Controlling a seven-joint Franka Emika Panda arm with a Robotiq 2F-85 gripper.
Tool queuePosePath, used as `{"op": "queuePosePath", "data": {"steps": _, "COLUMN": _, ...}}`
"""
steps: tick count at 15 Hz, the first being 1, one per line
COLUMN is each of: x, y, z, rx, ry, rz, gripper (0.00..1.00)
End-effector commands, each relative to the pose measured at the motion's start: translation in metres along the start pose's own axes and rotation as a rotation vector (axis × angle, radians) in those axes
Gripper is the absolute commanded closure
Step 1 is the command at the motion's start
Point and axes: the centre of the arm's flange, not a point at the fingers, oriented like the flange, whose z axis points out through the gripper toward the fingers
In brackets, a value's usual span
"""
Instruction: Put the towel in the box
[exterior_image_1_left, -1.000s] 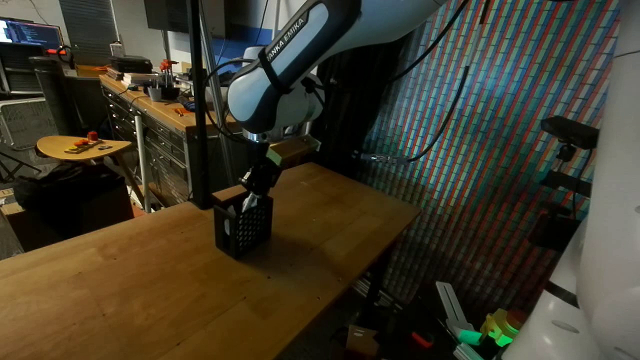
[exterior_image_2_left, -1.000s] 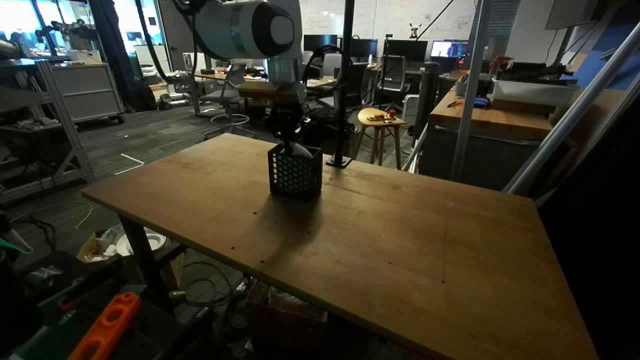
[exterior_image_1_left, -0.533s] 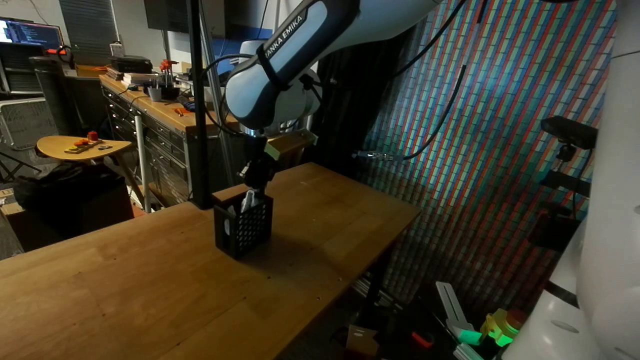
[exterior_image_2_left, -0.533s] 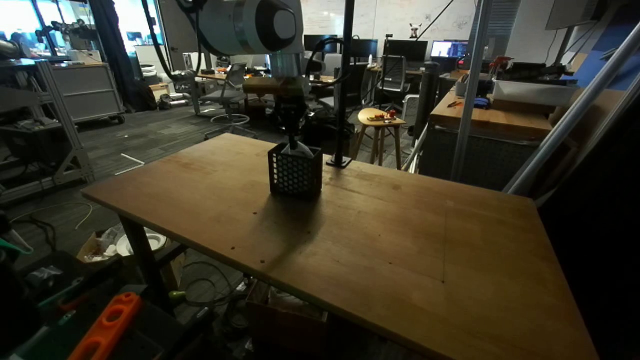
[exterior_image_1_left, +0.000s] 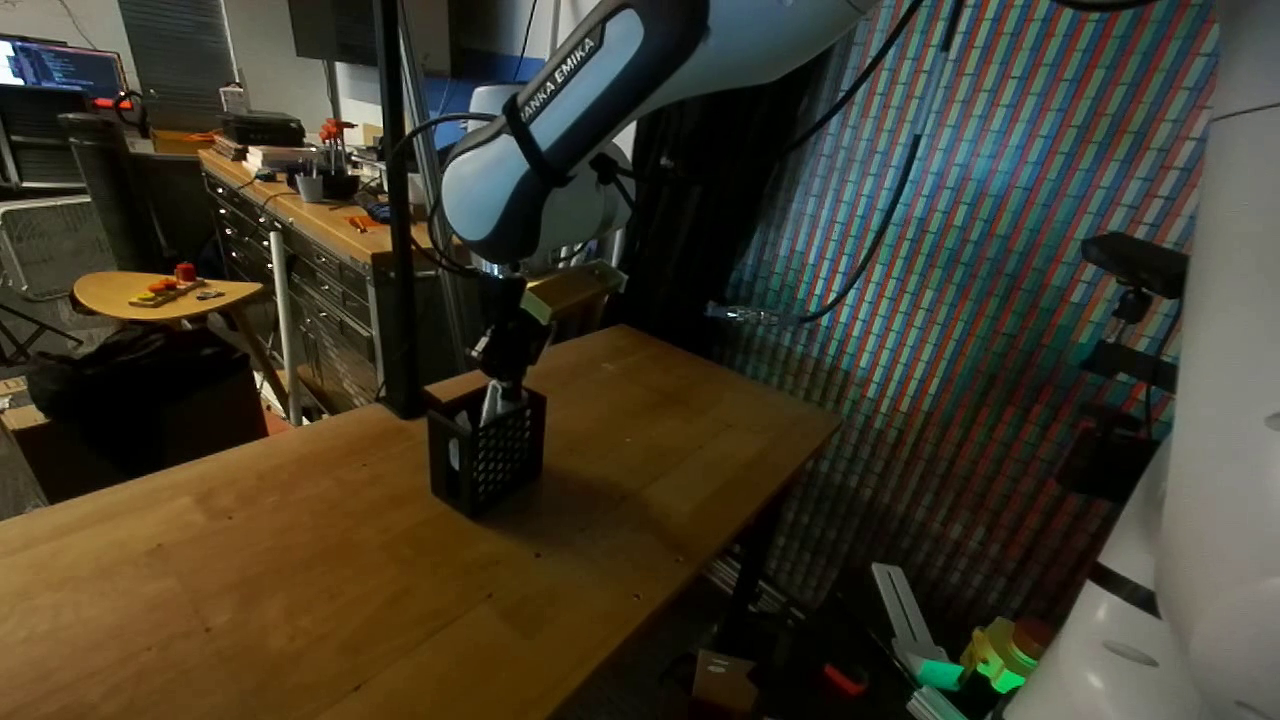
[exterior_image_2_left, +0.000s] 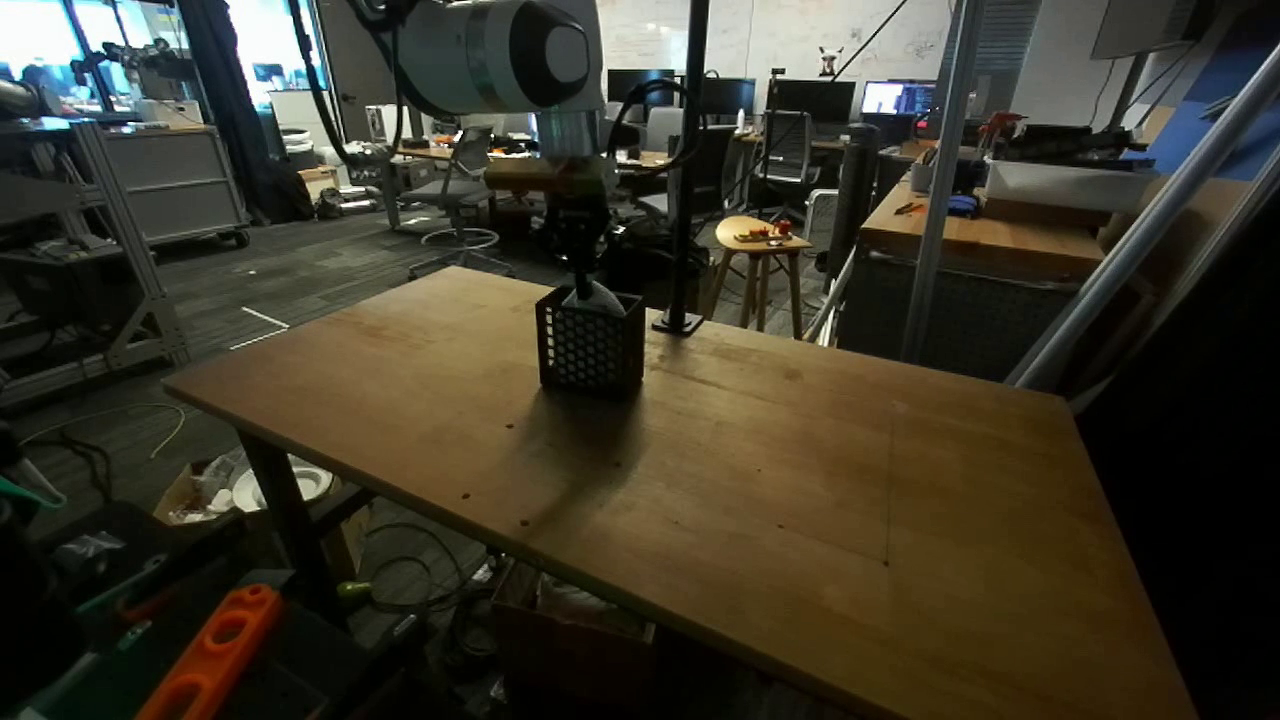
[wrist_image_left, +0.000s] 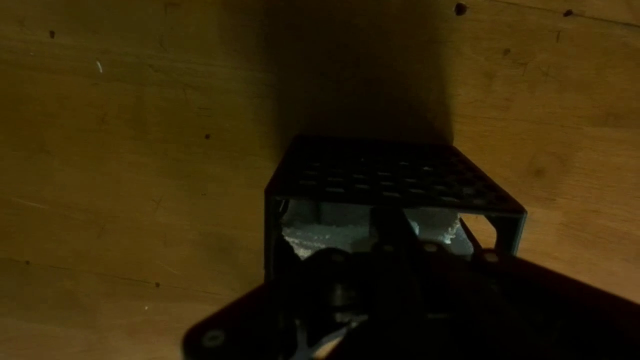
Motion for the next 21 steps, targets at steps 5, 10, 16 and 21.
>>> {"op": "queuePosePath", "data": {"steps": 5, "x": 0.036, "y": -0.01, "z": -0.002, "rx": -0.033, "ry": 0.046, "rz": -0.08, "gripper": 1.0}}
{"op": "queuePosePath", "data": {"steps": 10, "x": 0.036, "y": -0.016, "z": 0.016, "rx": -0.014, "ry": 0.031, "rz": -0.101, "gripper": 1.0}}
{"op": "queuePosePath", "data": {"steps": 16, "x": 0.036, "y": -0.018, "z": 0.039, "rx": -0.011, "ry": -0.002, "rz": -0.133, "gripper": 1.0}}
{"op": "queuePosePath", "data": {"steps": 21, "x": 0.044, "y": -0.021, "z": 0.063, "rx": 0.021, "ry": -0.011, "rz": -0.149, "gripper": 1.0}}
